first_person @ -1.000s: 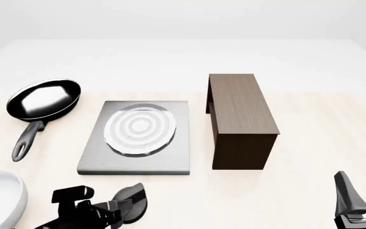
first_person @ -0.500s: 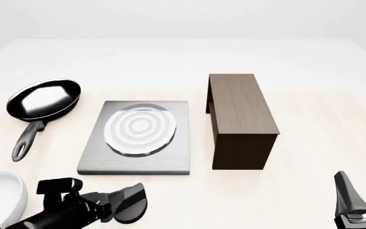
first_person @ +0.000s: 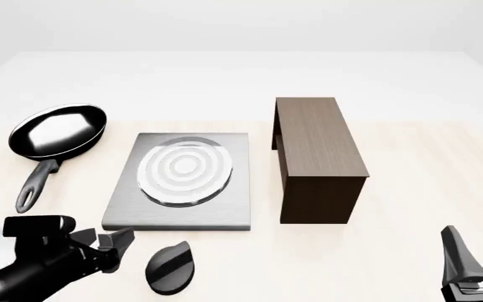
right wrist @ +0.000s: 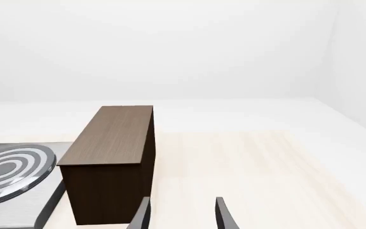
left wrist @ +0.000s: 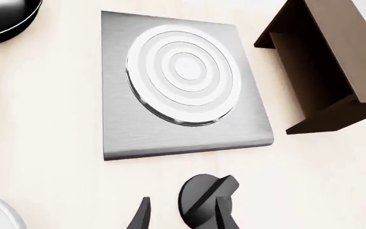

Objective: Turn on the stove.

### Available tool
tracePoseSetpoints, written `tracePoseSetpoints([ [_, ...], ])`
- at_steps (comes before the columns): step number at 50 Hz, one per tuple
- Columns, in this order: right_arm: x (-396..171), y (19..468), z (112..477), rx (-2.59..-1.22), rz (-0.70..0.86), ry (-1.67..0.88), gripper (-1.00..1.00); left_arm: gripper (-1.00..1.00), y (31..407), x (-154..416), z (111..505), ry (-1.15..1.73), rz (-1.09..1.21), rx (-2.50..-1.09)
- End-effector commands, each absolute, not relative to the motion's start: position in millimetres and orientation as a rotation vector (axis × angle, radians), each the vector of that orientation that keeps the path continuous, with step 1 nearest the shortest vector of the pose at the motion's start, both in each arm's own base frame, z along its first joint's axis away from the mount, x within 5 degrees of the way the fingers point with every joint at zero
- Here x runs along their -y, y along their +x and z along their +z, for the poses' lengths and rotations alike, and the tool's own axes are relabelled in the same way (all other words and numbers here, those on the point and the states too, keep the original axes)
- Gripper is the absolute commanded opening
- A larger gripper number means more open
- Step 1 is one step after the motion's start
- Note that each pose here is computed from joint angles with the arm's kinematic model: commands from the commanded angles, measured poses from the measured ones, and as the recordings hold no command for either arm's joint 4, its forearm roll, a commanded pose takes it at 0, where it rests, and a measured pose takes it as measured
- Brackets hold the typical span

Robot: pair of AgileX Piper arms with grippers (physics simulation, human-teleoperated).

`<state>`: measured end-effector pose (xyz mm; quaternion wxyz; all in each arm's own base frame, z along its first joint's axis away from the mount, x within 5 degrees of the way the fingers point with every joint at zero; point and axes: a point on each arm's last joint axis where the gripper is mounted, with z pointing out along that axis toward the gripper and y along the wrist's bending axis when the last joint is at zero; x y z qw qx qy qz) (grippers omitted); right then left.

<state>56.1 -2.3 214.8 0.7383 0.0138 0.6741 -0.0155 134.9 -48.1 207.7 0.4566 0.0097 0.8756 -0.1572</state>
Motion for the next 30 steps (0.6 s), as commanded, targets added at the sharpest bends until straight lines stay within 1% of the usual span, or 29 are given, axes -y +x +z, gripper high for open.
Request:
tracePoseSetpoints([
  [1, 2.3, 56.1, 214.8, -1.480, -0.034, 0.030, 1.00, 1.00, 134.0, 39.0, 227.3, 0.017, -0.330, -2.119],
  [8, 2.3, 56.1, 214.8, -1.480, -0.034, 0.031, 1.00, 1.00, 140.3, 34.0, 236.8, -0.015, -0.297, -2.095],
  [19, 2.3, 56.1, 214.8, -1.480, -0.034, 0.030, 1.00, 1.00, 144.2, 28.8, 235.9, -0.033, -0.259, -2.092],
  [30, 2.3, 56.1, 214.8, -1.480, -0.034, 0.030, 1.00, 1.00, 145.5, 21.4, 248.3, -0.081, -0.229, -2.065],
])
